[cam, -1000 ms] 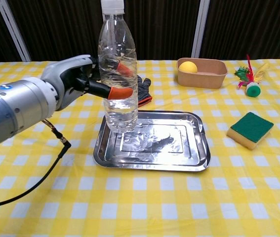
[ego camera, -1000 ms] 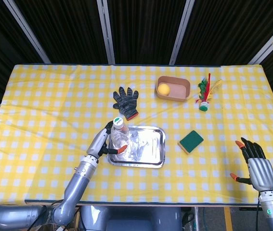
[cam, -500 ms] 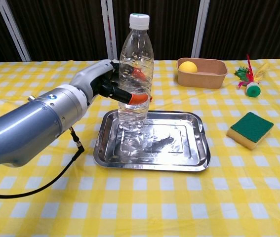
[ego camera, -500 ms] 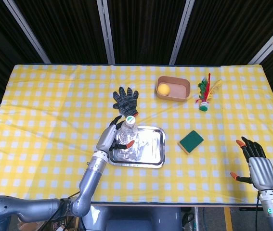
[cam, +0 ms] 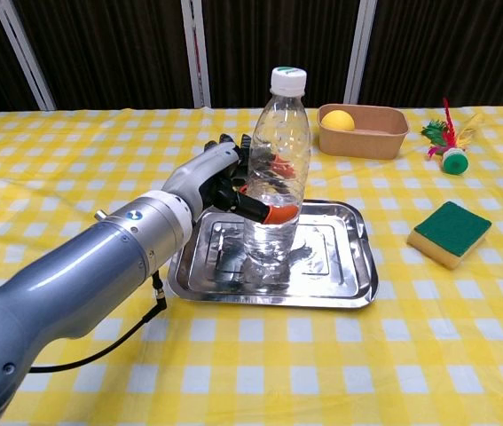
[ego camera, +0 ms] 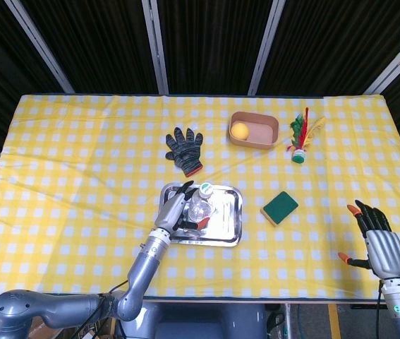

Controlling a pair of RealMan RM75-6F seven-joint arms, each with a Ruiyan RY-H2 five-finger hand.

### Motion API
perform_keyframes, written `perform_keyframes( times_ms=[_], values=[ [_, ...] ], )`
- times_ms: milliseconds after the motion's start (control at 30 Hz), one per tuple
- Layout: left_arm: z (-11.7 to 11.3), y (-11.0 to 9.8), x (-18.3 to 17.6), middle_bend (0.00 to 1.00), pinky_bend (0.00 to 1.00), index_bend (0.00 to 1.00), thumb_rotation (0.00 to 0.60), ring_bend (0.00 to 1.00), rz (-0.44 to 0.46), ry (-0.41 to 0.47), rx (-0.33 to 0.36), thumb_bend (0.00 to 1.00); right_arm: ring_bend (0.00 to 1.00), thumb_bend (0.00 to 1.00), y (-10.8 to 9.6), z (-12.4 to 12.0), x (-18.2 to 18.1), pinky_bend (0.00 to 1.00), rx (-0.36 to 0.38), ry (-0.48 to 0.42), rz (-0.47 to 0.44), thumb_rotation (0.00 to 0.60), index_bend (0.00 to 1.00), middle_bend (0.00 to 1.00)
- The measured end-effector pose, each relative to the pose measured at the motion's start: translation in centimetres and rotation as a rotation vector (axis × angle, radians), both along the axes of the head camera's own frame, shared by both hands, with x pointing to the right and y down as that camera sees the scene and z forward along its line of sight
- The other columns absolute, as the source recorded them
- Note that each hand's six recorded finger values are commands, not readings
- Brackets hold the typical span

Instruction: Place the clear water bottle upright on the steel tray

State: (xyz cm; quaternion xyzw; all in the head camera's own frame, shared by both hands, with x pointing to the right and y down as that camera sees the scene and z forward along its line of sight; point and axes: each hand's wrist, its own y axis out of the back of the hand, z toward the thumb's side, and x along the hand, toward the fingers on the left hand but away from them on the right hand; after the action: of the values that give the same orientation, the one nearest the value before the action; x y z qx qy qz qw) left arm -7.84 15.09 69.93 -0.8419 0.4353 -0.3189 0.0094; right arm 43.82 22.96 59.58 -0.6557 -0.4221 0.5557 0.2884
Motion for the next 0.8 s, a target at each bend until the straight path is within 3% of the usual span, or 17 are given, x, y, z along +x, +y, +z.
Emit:
perform_keyframes(
  times_ms=[200,400,500,800],
  values=[
    [0.8,0.7,-0.1,0.35,0.02,0.43,0.600,0.00,0.046,-0.035,-0.008,0.37,0.00,0.05,0.0,-0.2,0.0,0.00,-0.001,-0.007,0.003,0.600,0.11,0.00],
    [1.1,1.0,-0.6,0.13,0.00,0.25,0.600,0.00,0.080,-0.063,-0.010,0.28,0.00,0.05,0.1,-0.1,0.0,0.00,-0.019,-0.007,0.006,0.600,0.11,0.00],
    [0.8,1.1,-0.7,0.09,0.00,0.17,0.600,0.00,0.094,-0.051,-0.021,0.22,0.00,0.05,0.1,-0.2,0.0,0.00,-0.017,-0.007,0.006,0.600,0.11,0.00],
    [-1.0,0.9,-2.6,0.00,0.00,0.07,0.600,0.00,0.111,-0.022,-0.004,0.19,0.00,0.05,0.2,-0.1,-0.3,0.00,-0.022,-0.003,0.000,0.600,0.11,0.00]
  ],
)
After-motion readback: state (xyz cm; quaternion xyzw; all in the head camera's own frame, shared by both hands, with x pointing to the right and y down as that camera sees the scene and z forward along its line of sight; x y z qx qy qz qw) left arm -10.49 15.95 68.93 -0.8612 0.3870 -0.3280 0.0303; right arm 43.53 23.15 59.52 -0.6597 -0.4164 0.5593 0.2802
